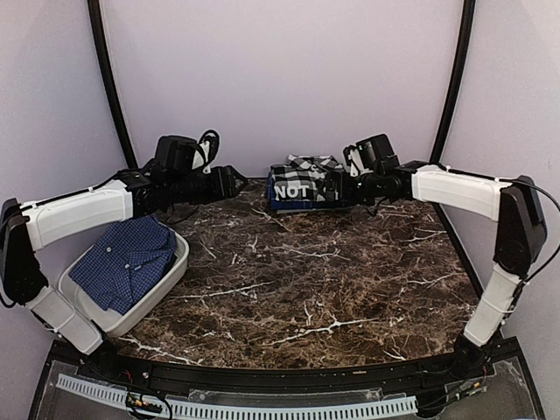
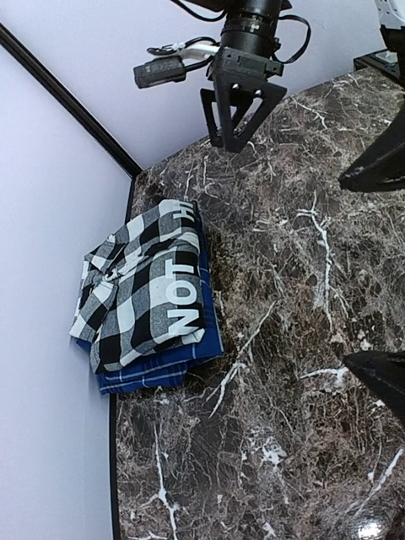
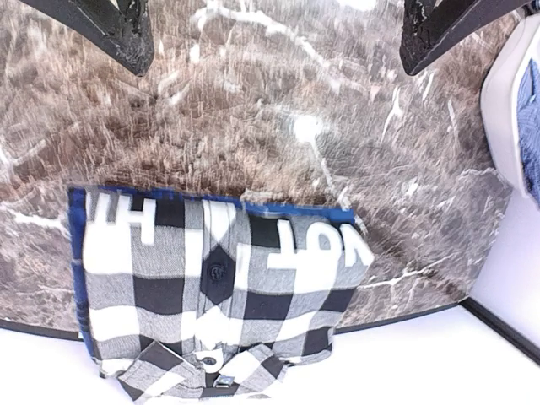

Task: Fold and stack the long sleeve shirts
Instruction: Reset both arms

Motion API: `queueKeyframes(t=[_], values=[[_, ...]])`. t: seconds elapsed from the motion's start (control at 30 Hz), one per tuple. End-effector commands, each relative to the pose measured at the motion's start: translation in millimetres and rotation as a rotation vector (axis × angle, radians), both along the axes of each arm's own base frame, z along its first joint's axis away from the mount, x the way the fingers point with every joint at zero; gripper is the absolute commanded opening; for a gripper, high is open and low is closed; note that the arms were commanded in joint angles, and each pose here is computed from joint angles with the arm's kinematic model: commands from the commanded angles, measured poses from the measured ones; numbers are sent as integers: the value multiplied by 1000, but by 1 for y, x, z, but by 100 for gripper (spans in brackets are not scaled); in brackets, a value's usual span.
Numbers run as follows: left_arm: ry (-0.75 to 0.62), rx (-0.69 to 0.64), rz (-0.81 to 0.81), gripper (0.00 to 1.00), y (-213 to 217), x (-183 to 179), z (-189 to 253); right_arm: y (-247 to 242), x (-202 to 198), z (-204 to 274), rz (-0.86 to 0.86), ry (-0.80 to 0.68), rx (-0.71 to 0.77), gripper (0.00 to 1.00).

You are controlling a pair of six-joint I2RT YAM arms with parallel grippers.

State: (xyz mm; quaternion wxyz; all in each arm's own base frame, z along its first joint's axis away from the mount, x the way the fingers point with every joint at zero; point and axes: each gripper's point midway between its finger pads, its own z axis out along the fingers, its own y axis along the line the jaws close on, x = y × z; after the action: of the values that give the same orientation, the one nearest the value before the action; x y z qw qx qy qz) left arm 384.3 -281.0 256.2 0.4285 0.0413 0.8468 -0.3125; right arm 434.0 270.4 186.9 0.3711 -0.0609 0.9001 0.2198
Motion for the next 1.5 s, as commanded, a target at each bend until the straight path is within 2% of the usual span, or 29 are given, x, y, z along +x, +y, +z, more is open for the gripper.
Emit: queueKeyframes(t=[0.0,0.13,0.17,0.23,0.4,0.67,1.17,1.47], values=[[-86,-2,-59,70,3,-11,21,-13,-19,30,-30,-95,40,98],[-100,1,-66,81,6,-16,24,-33,-42,54,-61,-162,59,99],[-103,0,-69,89,7,-18,24,-39,-49,65,-70,-192,72,99],[-107,-2,-64,92,10,-20,25,-50,-60,79,-86,-241,88,99],[-120,2,-46,94,16,-24,29,-72,-84,106,-108,-350,121,99],[-155,5,-22,95,28,-32,38,-97,-104,127,-164,-424,124,99],[-178,16,11,98,45,-45,33,-106,-100,146,-237,-427,141,99],[-177,17,16,98,47,-46,31,-101,-100,147,-218,-413,157,99]])
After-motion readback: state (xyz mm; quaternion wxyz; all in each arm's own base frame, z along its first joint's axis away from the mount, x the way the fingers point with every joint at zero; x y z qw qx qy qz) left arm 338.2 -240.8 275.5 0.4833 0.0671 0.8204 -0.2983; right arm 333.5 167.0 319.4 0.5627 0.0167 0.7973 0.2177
